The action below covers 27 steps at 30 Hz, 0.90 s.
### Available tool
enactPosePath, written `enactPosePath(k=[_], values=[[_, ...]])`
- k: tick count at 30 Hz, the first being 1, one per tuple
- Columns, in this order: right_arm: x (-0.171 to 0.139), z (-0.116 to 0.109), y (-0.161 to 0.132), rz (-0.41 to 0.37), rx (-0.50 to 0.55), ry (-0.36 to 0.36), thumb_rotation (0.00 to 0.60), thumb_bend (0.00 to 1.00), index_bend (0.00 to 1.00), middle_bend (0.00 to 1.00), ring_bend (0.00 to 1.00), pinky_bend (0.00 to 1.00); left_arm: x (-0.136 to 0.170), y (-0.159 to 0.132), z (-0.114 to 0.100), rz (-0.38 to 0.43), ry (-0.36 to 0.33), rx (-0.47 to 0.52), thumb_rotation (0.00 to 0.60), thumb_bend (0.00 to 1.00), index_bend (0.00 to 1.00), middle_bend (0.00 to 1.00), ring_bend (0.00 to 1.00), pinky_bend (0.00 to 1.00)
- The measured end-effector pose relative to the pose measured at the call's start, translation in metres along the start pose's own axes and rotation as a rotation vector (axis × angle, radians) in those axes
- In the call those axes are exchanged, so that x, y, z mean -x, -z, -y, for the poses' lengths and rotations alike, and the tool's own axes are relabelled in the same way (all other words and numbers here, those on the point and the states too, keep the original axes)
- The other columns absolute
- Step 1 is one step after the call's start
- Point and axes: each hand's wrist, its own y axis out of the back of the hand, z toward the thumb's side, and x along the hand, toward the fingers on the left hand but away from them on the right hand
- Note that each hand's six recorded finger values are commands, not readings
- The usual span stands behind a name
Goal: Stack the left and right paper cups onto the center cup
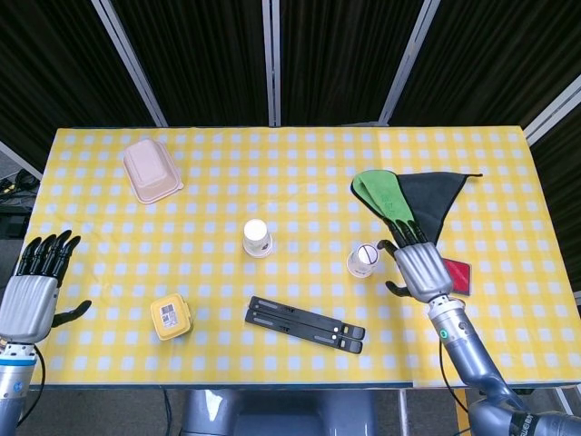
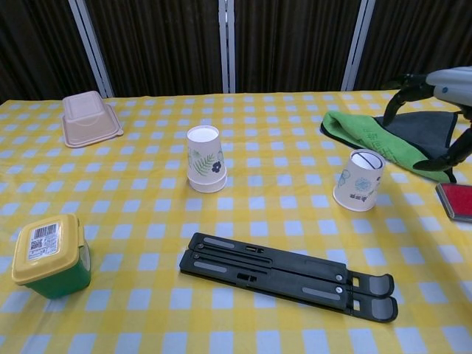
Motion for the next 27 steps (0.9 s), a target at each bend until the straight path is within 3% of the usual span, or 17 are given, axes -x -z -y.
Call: enactPosePath(k=[15, 27], values=[[0.042, 0.019, -0.022, 0.034, -0.032, -0.148, 0.6, 0.3, 0.24, 0.0, 0.0, 0.0, 0.0, -0.002, 0.002, 0.022, 0.013, 0.012, 0.6, 0.1, 0.0, 0.0, 0.0, 0.0], [0.053, 0.035, -0.008, 0.081, -0.046, -0.224, 0.6, 0.29, 0.19, 0.0, 0.0, 0.0, -0.002, -0.004, 0.004, 0.03, 0.016, 0.015, 0.6, 0.1, 0.0, 0.0, 0.0, 0.0]])
